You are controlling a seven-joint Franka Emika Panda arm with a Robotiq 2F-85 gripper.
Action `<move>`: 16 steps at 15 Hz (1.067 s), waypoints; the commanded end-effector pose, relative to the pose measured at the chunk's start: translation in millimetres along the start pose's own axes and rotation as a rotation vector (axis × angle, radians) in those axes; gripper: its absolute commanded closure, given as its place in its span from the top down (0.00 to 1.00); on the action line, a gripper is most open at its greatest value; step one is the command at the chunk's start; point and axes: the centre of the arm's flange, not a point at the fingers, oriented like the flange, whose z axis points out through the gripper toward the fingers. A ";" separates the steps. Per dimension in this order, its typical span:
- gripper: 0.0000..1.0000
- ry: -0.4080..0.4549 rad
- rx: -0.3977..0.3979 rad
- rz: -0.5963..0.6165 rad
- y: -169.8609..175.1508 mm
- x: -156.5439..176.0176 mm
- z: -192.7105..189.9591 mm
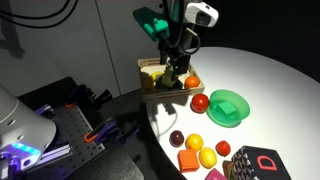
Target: Put the toy plum in the bowl
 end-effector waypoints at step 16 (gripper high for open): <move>1.00 -0.040 -0.162 0.018 99.7 4.0 67.6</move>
